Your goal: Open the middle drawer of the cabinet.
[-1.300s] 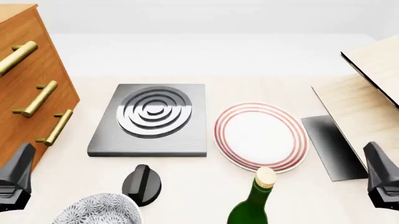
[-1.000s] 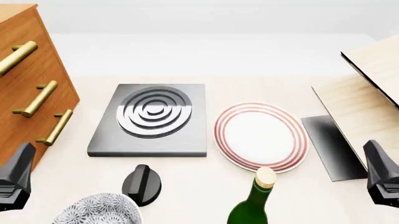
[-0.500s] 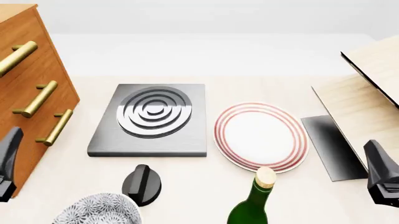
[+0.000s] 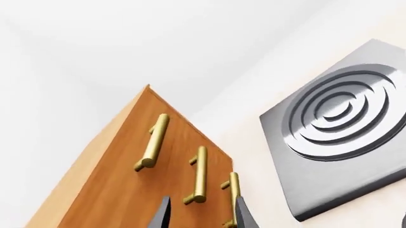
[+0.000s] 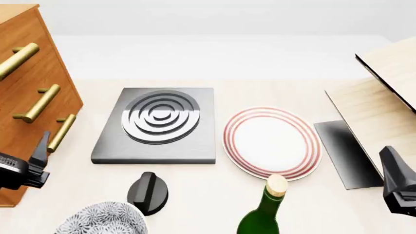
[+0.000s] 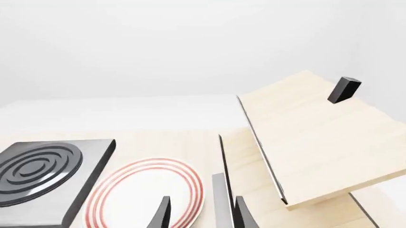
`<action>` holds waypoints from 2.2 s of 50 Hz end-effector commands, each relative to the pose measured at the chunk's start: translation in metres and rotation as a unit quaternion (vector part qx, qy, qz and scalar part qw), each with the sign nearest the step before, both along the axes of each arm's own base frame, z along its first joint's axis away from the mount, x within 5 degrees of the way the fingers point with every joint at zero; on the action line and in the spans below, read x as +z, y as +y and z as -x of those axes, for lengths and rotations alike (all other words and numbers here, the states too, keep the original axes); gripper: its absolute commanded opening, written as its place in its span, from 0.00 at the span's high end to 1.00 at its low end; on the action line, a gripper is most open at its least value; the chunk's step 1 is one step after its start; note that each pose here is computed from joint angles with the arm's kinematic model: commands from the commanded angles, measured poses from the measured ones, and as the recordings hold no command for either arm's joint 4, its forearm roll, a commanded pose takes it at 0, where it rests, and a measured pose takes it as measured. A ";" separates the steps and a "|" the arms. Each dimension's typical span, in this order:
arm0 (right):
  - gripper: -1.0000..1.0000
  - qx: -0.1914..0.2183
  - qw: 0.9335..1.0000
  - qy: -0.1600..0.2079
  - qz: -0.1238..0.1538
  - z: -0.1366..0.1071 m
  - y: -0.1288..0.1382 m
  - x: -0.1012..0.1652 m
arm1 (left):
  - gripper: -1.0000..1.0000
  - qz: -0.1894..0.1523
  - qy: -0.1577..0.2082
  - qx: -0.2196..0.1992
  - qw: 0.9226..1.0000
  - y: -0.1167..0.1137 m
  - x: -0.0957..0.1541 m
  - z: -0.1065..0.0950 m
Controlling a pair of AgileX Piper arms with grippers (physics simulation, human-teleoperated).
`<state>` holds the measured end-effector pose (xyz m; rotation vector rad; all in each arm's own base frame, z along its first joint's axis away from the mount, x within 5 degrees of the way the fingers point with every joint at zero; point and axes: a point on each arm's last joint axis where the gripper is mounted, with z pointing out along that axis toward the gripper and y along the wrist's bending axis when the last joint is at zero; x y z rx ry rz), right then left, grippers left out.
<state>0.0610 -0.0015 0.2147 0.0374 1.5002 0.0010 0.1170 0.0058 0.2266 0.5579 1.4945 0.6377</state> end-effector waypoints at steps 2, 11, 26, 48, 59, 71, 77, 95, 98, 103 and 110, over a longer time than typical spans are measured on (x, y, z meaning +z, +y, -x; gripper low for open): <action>0.00 0.000 1.000 0.000 0.000 0.000 0.000 0.000 | 0.00 -0.054 0.022 0.020 0.998 0.007 -0.029 -0.020; 0.00 0.000 1.000 0.000 0.000 0.000 0.000 0.000 | 0.00 -0.068 0.029 0.028 0.997 0.010 -0.040 -0.033; 0.00 0.000 1.000 0.000 0.000 0.000 0.000 0.000 | 0.00 -0.077 0.028 0.057 0.995 0.020 -0.044 -0.040; 0.00 0.000 1.000 0.000 0.000 0.000 0.000 0.000 | 0.00 -0.091 0.043 0.079 0.992 0.033 -0.056 -0.065; 0.00 0.000 1.000 0.000 0.000 0.000 0.000 0.000 | 0.00 -0.105 0.033 0.090 0.990 0.038 -0.051 -0.066; 0.00 0.000 1.000 0.000 0.000 0.000 0.000 0.000 | 0.00 -0.117 0.031 0.097 0.988 0.042 -0.049 -0.073; 0.00 0.000 1.000 0.000 0.000 0.000 0.000 0.000 | 0.00 -0.121 0.032 0.102 0.987 0.046 -0.050 -0.079; 0.00 0.000 1.000 0.000 0.000 0.000 0.000 0.000 | 0.00 -0.139 0.027 0.103 0.985 0.051 -0.048 -0.102; 0.00 0.000 1.000 0.000 0.000 0.000 0.000 0.000 | 0.00 -0.138 0.031 0.103 0.985 0.053 -0.050 -0.104; 0.00 0.000 1.000 0.000 0.000 0.000 0.000 0.000 | 0.00 -0.138 0.037 0.100 0.985 0.053 -0.053 -0.109; 0.00 0.000 1.000 0.000 0.000 0.000 0.000 0.000 | 0.00 -0.136 0.042 0.098 0.985 0.054 -0.057 -0.116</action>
